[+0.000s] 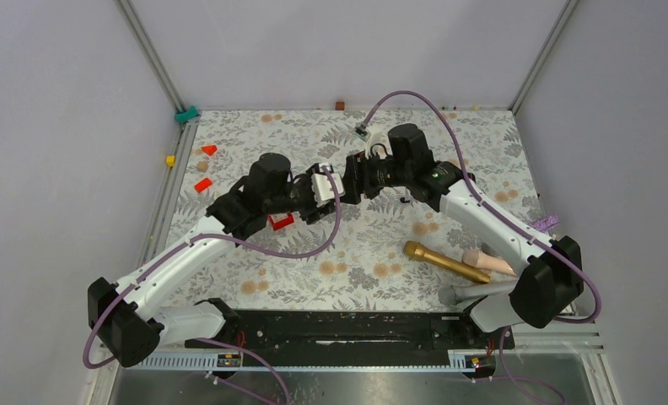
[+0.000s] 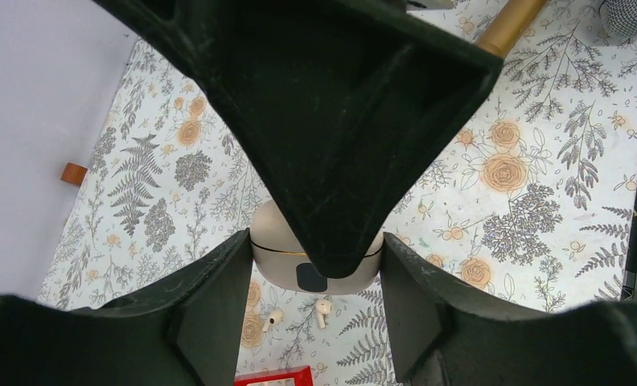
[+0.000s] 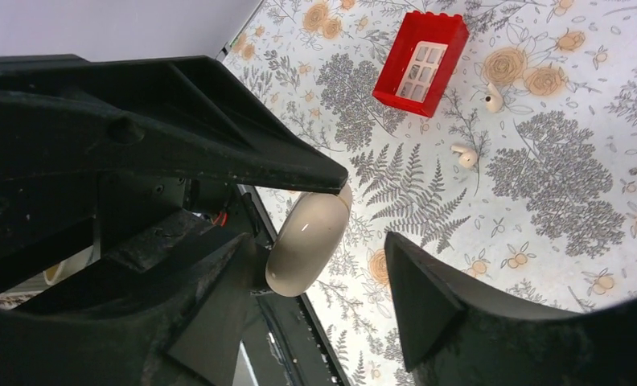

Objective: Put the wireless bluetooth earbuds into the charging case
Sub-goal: Pick up the charging case at the center of the board.

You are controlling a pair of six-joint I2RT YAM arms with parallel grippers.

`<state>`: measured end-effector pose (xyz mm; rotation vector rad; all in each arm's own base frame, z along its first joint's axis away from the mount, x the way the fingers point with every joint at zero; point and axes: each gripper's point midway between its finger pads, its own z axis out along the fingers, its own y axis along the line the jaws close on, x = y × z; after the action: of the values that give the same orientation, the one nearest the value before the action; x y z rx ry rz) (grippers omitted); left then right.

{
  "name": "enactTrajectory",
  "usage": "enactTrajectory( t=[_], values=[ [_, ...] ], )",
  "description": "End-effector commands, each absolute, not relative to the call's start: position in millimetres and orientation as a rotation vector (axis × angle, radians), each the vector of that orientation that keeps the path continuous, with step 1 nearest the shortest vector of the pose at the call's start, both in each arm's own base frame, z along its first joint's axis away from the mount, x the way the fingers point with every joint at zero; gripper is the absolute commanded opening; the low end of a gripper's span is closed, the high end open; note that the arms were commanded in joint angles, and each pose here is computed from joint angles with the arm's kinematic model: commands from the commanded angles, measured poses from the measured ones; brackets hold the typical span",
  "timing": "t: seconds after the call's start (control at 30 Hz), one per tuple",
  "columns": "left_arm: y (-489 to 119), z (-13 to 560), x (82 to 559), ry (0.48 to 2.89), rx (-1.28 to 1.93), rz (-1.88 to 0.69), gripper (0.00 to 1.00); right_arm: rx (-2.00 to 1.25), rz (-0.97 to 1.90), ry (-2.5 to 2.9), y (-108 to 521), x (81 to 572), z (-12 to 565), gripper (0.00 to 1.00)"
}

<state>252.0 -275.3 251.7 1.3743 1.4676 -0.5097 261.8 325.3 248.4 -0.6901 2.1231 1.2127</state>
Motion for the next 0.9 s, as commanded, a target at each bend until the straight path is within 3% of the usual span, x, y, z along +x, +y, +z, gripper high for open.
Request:
enactTrajectory(
  t=[0.0,0.3,0.37,0.4,0.43,0.87],
  values=[
    [-282.6,268.6,253.7,1.401,1.344,-0.530,0.48,-0.692,1.220,2.090,331.8,264.7,256.9,0.62],
    [-282.8,267.6,256.9,1.404,1.336,-0.517,0.52,-0.724,1.257,2.082,334.6,256.6,260.6,0.39],
    [-282.9,269.4,257.2,1.407,1.323,-0.521,0.65,-0.733,1.265,2.073,334.8,255.3,264.9,0.35],
    [-282.6,271.4,257.2,1.405,1.316,-0.523,0.85,-0.737,1.263,2.070,334.6,255.3,266.7,0.32],
    [-283.0,272.8,255.7,1.401,1.315,-0.529,0.98,-0.742,1.258,2.069,333.7,254.5,268.8,0.30],
    [-250.9,339.8,228.8,1.314,1.260,-0.560,0.99,-0.942,1.086,1.875,303.5,234.3,323.0,0.31]
  ],
)
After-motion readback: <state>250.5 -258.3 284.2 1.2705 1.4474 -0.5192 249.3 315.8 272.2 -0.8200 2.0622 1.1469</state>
